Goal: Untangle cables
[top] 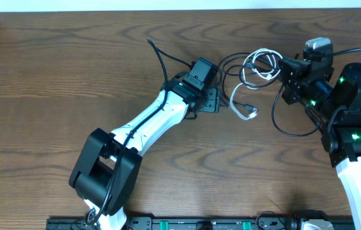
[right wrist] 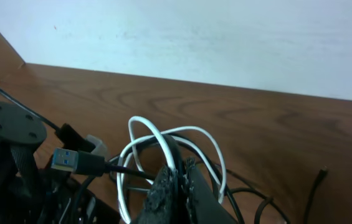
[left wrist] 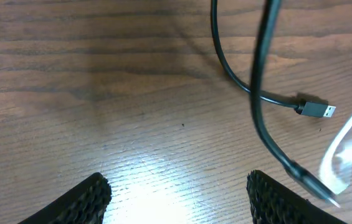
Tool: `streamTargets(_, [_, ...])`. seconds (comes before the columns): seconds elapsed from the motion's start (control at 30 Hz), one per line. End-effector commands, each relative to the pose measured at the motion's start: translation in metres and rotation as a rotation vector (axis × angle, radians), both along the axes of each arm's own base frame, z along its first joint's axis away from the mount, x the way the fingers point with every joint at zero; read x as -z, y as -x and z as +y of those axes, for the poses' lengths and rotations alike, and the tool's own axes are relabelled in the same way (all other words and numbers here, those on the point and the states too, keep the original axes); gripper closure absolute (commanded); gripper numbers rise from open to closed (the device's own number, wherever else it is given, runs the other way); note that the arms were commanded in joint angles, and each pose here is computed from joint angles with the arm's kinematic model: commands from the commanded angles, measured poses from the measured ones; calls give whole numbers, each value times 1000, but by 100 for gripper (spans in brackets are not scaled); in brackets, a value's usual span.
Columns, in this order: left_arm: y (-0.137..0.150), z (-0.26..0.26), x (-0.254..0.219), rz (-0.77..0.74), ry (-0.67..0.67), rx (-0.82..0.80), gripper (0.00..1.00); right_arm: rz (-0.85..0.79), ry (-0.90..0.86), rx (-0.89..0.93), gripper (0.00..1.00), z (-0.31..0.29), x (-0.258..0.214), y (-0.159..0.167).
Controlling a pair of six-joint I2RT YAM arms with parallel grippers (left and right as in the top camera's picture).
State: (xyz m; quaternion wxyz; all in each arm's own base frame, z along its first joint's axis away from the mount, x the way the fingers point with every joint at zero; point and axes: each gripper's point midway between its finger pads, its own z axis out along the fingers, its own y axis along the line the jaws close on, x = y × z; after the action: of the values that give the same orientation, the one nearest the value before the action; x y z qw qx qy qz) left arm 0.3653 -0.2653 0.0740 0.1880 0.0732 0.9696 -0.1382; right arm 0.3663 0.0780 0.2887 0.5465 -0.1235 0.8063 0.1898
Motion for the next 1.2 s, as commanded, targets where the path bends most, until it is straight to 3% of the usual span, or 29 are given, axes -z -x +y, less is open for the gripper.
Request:
streamTargets(0.0, [-1, 1, -11, -16, 22, -28, 29, -3, 31, 17, 99, -3, -4, 0])
streamTargets(0.1, [-3, 0, -12, -24, 27, -28, 28, 31, 71, 2, 99, -4, 9, 4])
streamTargets(0.13, [-4, -1, -13, -27, 29, -27, 22, 43, 85, -5, 99, -4, 13, 5])
streamTargets(0.17, [-5, -1, -14, -31, 32, -27, 9, 52, 100, -12, 99, -4, 17, 6])
streamTargets(0.2, [-5, -3, -16, -43, 35, -10, 7, 64, 120, -22, 99, -4, 22, 8])
streamTargets(0.4, [-10, -10, -46, -133, 76, 55, 6, 131, 159, -79, 99, 0, 46, 9])
streamTargets(0.6, [-10, -10, -74, -213, 82, 115, 6, 134, 143, -255, 99, 24, 57, 17])
streamTargets(0.87, [-2, -22, -104, -337, 85, 348, 6, 140, 147, -339, 99, 33, 65, 23])
streamTargets(1.0, [-3, -24, -127, -406, 111, 364, 7, 124, 149, -408, 99, 40, 65, 31])
streamTargets(1.17, [27, -50, -148, -428, 246, 591, 8, 111, 143, -437, 99, 44, 63, 33])
